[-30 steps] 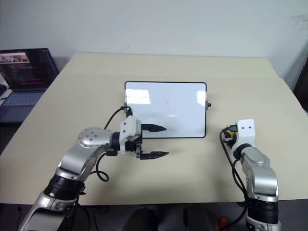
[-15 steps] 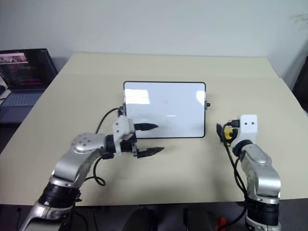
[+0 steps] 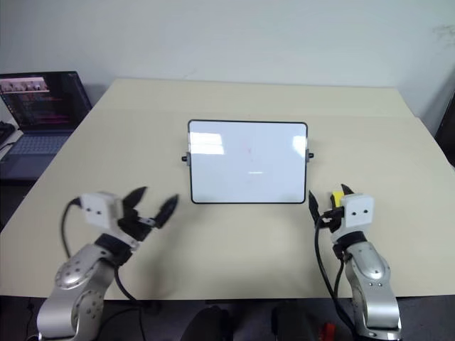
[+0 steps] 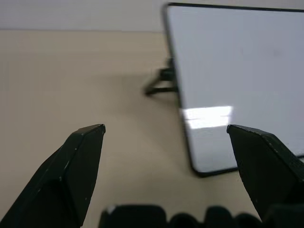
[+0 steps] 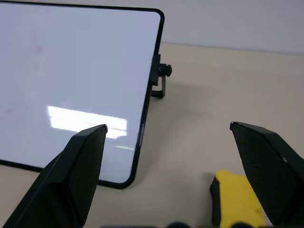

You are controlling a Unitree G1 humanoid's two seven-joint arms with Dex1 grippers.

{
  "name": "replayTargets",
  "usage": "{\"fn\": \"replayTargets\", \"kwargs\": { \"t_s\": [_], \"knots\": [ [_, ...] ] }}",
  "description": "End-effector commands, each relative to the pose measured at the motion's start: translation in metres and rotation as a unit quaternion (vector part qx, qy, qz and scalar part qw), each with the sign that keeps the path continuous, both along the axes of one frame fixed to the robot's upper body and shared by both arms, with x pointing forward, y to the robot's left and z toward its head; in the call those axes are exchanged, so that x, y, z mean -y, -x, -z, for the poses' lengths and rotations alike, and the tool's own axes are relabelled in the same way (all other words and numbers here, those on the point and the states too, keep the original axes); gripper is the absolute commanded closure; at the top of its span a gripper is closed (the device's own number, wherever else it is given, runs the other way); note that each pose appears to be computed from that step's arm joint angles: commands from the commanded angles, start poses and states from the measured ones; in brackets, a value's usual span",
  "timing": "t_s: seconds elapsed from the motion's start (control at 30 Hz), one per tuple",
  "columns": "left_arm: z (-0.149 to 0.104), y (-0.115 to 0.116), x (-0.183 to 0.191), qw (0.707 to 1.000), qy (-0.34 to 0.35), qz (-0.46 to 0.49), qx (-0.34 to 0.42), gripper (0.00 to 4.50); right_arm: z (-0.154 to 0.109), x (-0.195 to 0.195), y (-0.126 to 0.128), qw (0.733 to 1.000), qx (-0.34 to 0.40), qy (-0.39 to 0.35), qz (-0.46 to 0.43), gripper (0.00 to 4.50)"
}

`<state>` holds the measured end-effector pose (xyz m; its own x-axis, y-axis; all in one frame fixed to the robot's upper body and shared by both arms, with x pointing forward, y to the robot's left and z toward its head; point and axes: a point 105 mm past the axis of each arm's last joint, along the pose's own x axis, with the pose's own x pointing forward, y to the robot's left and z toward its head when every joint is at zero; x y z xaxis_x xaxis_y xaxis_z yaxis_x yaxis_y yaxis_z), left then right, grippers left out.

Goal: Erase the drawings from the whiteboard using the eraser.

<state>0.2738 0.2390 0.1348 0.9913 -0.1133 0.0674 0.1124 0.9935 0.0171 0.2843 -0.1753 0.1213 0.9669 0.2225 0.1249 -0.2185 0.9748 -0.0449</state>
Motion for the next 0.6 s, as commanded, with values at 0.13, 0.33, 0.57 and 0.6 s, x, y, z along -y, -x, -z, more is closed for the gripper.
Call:
{"fn": "replayTargets", "kwargs": {
  "t_s": [0.13, 0.33, 0.57, 0.6],
  "knots": [
    [-0.016, 0.021, -0.031, 0.988, -0.032, -0.14, 0.051, 0.0, -0.007, 0.009, 0.005, 0.999, 0.024, -0.031, -0.029, 0.01],
    [-0.013, 0.025, -0.02, 0.983, -0.042, -0.172, 0.058, 0.0, -0.01, 0.007, 0.0, 0.999, 0.027, -0.018, -0.041, 0.01],
    [0.008, 0.03, -0.013, 0.984, -0.052, -0.167, 0.019, 0.0, -0.017, -0.003, 0.012, 0.998, 0.02, -0.019, -0.052, 0.01],
    [0.009, 0.028, -0.013, 0.984, -0.051, -0.167, 0.019, 0.0, -0.018, -0.004, 0.012, 0.998, 0.017, -0.017, -0.057, 0.01]
  ]
}}
